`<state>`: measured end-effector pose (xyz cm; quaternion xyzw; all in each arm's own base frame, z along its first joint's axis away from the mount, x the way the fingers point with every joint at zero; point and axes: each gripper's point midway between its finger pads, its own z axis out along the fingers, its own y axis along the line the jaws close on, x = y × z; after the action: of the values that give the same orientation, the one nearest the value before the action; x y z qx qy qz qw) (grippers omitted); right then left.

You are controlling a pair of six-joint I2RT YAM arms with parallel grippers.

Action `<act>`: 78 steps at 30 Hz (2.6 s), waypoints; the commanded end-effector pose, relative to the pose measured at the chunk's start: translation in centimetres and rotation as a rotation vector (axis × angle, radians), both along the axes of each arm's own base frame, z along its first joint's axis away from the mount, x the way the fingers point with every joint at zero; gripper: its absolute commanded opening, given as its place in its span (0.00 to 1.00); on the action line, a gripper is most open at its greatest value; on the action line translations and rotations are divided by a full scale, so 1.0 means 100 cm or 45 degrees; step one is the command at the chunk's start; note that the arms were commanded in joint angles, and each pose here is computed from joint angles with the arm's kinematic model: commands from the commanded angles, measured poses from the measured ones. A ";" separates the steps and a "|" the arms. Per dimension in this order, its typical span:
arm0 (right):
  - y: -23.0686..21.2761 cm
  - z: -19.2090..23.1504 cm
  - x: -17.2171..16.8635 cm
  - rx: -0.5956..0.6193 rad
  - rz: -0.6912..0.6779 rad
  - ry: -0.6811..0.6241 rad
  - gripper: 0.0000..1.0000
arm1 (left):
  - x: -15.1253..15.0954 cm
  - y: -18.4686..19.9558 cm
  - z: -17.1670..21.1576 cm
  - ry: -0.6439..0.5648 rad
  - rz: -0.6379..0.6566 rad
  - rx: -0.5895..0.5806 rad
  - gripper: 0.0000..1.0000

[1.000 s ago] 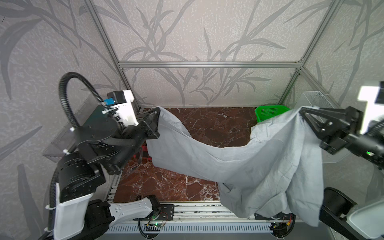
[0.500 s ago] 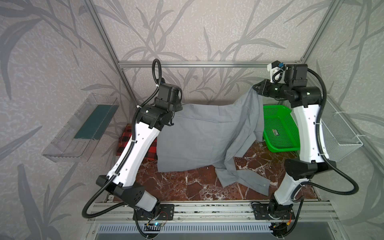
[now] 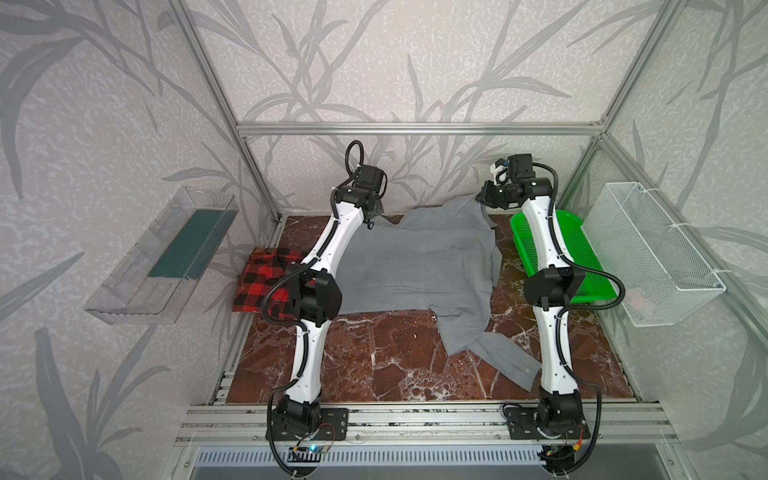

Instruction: Fold and stack the long sleeve shirts

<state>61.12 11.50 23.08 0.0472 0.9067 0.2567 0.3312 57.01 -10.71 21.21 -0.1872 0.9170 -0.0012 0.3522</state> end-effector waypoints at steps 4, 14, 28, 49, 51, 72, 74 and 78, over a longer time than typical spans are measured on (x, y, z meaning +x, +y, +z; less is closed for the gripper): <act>-0.021 0.046 0.015 -0.157 -0.100 -0.229 0.51 | 0.012 0.028 0.005 -0.001 0.065 -0.135 0.24; 0.006 0.110 -0.075 -0.256 -0.060 -0.178 0.70 | -0.030 0.031 0.108 -0.216 0.016 -0.178 0.89; 0.094 -0.063 -0.294 -0.131 0.297 0.075 0.66 | -0.191 0.035 -0.047 0.111 0.121 -0.153 0.90; 0.093 -0.213 -0.406 -0.372 0.464 0.489 0.45 | -0.251 0.039 -0.179 0.604 0.259 -0.068 0.88; 0.086 -0.220 -0.417 -0.386 0.454 0.528 0.39 | -0.262 0.035 -0.190 0.635 0.262 -0.082 0.87; 0.022 -0.127 -0.488 -0.212 0.269 0.442 0.07 | -0.394 0.042 -0.174 0.618 0.265 -0.109 0.83; 0.031 -0.109 -0.472 -0.194 0.269 0.366 0.13 | -0.386 0.039 -0.148 0.528 0.227 -0.121 0.83; 0.044 -0.067 -0.414 -0.292 0.247 0.159 0.50 | -0.343 0.041 -0.090 0.290 0.143 -0.014 0.85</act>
<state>16.20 15.71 14.17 -0.0519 0.9568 0.2083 0.1963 20.90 -7.96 8.98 -0.2592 0.9471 -0.0059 0.1891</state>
